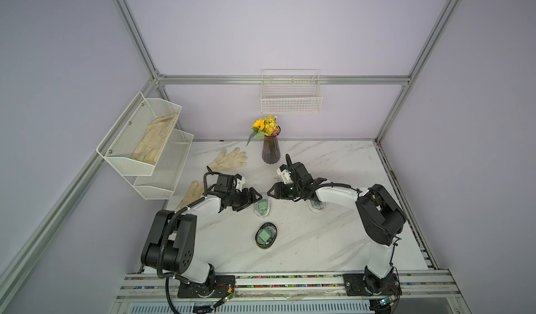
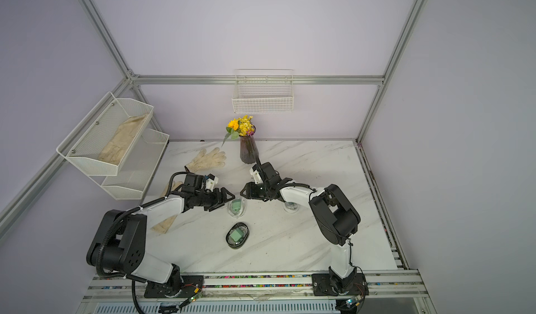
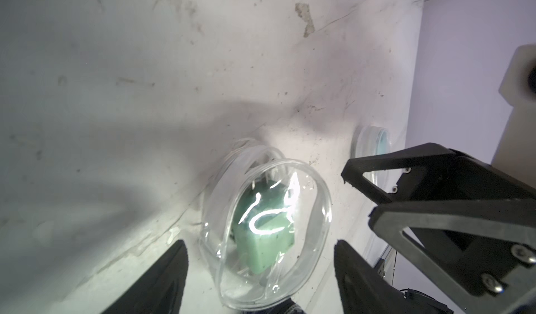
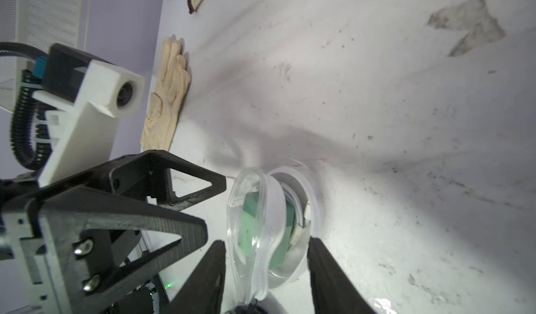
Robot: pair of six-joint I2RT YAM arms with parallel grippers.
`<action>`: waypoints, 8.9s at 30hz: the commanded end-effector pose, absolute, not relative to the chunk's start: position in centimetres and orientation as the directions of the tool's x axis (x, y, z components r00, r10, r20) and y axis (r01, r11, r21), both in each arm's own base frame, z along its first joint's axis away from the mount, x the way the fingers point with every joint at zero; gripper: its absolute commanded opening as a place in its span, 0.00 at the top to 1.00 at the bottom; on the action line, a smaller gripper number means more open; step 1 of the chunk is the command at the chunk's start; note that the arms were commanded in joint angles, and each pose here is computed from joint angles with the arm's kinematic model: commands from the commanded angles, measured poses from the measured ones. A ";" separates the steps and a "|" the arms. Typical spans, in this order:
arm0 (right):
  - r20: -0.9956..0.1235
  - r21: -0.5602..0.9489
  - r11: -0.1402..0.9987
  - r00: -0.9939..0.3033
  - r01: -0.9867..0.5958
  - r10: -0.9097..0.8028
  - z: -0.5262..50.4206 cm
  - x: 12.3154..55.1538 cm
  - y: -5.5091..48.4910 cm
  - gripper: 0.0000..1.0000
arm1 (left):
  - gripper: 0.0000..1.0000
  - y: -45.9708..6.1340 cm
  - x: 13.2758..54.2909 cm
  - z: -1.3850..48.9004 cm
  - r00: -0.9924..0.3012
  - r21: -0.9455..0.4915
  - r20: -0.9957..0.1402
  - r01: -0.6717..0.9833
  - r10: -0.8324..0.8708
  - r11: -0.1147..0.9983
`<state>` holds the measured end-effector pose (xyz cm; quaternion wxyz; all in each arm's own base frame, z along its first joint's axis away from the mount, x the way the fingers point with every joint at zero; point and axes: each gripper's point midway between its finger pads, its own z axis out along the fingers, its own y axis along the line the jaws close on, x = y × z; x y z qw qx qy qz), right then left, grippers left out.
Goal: Pack away charging kits
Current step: Place the plug in the storage bag, then close the storage bag at the center of the board, then pick up the storage bag at the center of the board, then zip the zipper on the storage bag, then adjust the storage bag.
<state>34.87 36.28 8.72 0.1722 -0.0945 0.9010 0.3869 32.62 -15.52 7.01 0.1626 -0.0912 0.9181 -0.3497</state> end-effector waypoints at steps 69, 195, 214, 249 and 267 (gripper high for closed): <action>-0.421 0.579 0.697 -0.887 -0.422 -0.187 6.9 33.7 38.4 0.97 | 0.70 -18.9 31.6 4.1 -0.956 -0.763 -0.037 -0.162 -0.292 0.625; -0.732 -0.085 0.690 -0.425 -0.719 -0.533 26.3 31.8 31.5 1.00 | 1.00 -19.6 29.3 32.8 -0.885 -0.888 -0.433 0.387 -0.173 0.247; -0.868 -0.228 0.514 -0.067 -0.827 -0.492 41.3 33.6 37.0 1.00 | 1.00 -24.3 21.3 30.3 -0.855 -0.859 -0.497 0.509 0.146 0.056; -0.732 0.637 0.075 -0.633 -0.767 -0.251 33.2 21.0 29.8 0.53 | 1.00 -29.5 18.3 33.9 -0.697 -0.729 -0.641 0.684 0.321 0.030; -0.681 0.719 0.055 -0.685 -0.693 0.258 41.2 25.0 27.4 1.00 | 0.03 -28.0 23.2 36.2 -0.747 -0.758 -0.652 0.632 -0.133 0.163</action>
